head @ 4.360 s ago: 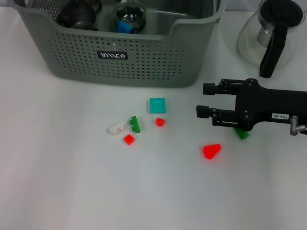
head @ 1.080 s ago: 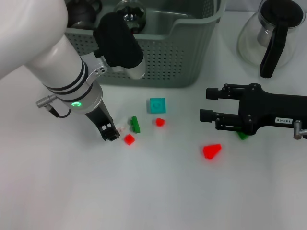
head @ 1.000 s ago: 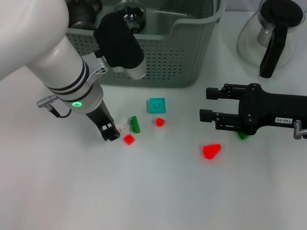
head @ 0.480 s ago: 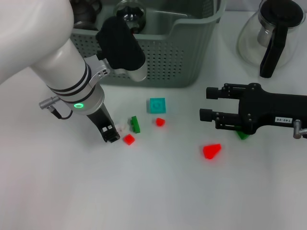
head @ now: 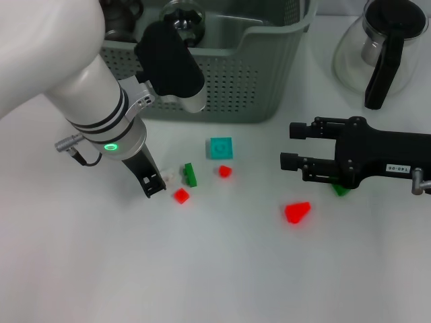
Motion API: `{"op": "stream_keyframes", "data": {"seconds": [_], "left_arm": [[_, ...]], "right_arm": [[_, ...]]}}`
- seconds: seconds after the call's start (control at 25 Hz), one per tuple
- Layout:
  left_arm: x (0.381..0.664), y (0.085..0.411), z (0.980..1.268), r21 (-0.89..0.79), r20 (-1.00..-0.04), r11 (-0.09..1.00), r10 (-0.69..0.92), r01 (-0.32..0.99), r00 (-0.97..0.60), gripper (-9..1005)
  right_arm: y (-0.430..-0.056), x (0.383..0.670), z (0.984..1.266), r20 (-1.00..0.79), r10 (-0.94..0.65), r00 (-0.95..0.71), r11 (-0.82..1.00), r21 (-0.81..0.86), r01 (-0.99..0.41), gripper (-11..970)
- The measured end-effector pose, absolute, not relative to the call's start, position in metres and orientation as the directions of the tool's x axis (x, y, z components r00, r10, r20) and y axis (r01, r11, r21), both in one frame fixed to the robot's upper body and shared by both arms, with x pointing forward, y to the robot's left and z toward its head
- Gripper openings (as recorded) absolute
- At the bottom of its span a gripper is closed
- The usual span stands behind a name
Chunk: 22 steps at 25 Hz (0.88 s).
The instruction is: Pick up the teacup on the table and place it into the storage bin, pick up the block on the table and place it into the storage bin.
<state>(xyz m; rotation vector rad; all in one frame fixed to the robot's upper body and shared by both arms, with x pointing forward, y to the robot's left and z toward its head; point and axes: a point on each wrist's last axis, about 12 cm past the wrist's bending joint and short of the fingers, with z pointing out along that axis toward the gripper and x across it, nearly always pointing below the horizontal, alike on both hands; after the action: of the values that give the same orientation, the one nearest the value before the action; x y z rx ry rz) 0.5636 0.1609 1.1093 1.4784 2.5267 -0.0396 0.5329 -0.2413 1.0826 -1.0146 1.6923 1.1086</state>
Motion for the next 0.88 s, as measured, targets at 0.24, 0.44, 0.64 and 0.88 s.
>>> {"op": "stream_keyframes", "data": {"seconds": [0.24,0.44,0.64,0.88], "left_arm": [[0.561,0.163,1.12,0.04,-0.206,0.501,0.851,0.865,-0.483,155],[0.56,0.183,1.145,-0.126,-0.304,0.489,0.809,0.863,-0.502,156],[0.56,0.222,1.162,-0.365,-0.499,0.376,0.693,0.852,-0.52,157],[0.554,0.263,1.181,-0.529,-0.791,0.085,0.311,0.844,-0.527,159]], "right_arm": [[-0.241,0.533,1.083,-0.935,-0.172,-0.31,0.278,0.256,-0.926,674],[-0.241,0.533,1.083,-0.935,-0.172,-0.311,0.278,0.256,-0.926,675],[-0.241,0.533,1.083,-0.935,-0.172,-0.311,0.278,0.257,-0.926,675],[-0.241,0.533,1.083,-0.935,-0.172,-0.311,0.278,0.257,-0.926,675]]}}
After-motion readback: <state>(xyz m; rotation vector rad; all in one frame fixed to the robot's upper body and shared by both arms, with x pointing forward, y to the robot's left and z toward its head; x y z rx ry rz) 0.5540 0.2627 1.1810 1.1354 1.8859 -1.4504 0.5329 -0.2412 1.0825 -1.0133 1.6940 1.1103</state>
